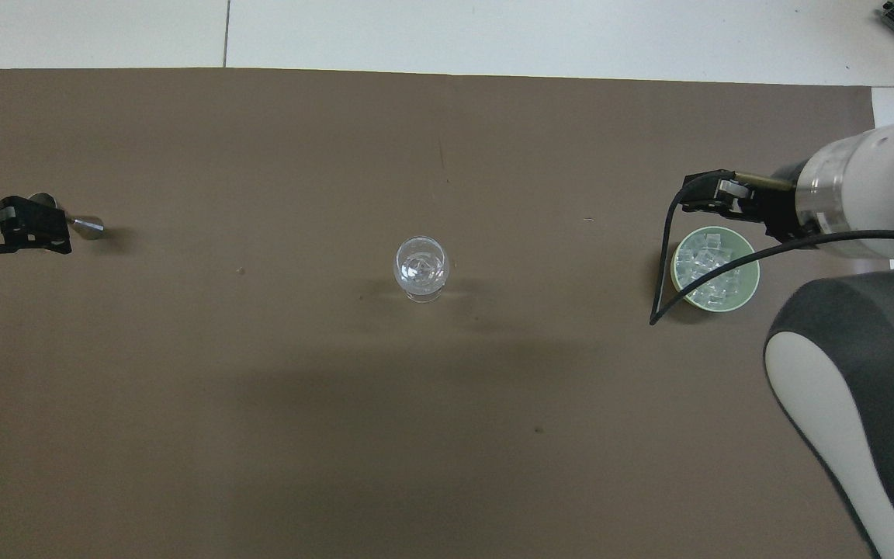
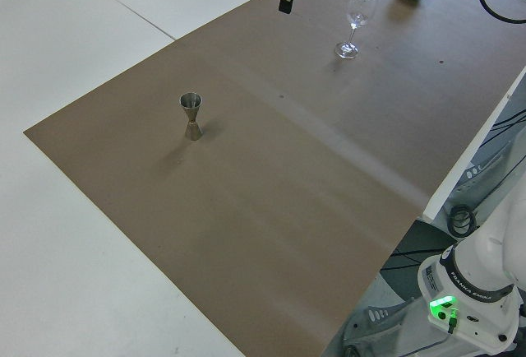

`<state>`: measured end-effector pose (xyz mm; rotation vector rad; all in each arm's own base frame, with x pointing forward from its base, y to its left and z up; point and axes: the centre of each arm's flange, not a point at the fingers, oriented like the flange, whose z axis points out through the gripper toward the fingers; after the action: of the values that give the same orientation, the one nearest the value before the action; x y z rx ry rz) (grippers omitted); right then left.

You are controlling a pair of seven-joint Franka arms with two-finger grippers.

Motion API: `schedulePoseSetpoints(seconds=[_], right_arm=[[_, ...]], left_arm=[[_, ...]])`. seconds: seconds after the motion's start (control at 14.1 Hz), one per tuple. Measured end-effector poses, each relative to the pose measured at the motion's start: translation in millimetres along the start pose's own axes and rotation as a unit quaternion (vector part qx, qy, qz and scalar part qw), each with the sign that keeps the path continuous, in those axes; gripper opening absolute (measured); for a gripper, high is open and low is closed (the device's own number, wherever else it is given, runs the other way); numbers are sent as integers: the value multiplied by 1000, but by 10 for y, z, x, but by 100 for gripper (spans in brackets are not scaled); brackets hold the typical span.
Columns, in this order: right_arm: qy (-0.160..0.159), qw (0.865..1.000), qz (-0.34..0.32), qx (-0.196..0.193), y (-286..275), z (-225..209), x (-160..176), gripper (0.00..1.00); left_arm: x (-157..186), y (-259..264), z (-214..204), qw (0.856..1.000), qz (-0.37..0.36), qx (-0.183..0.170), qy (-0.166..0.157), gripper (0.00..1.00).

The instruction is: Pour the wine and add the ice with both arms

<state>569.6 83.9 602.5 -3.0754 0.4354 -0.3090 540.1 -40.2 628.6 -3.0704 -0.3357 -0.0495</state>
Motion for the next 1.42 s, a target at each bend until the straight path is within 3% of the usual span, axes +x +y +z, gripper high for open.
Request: schedulePoseSetpoints(seconds=[0.57, 0.99, 1.42], right_arm=[[-35, 999, -27, -23, 829, -251, 160, 100], [-72, 996, -51, -31, 1032, -522, 91, 100], [-88, 994, -58, -21, 1048, -527, 41, 100]], left_arm=[[35, 103, -228, 1000, 14, -4, 1, 100], [-5, 187, -263, 1000, 24, -5, 0, 100], [-1, 163, -261, 1000, 21, -8, -3, 100]])
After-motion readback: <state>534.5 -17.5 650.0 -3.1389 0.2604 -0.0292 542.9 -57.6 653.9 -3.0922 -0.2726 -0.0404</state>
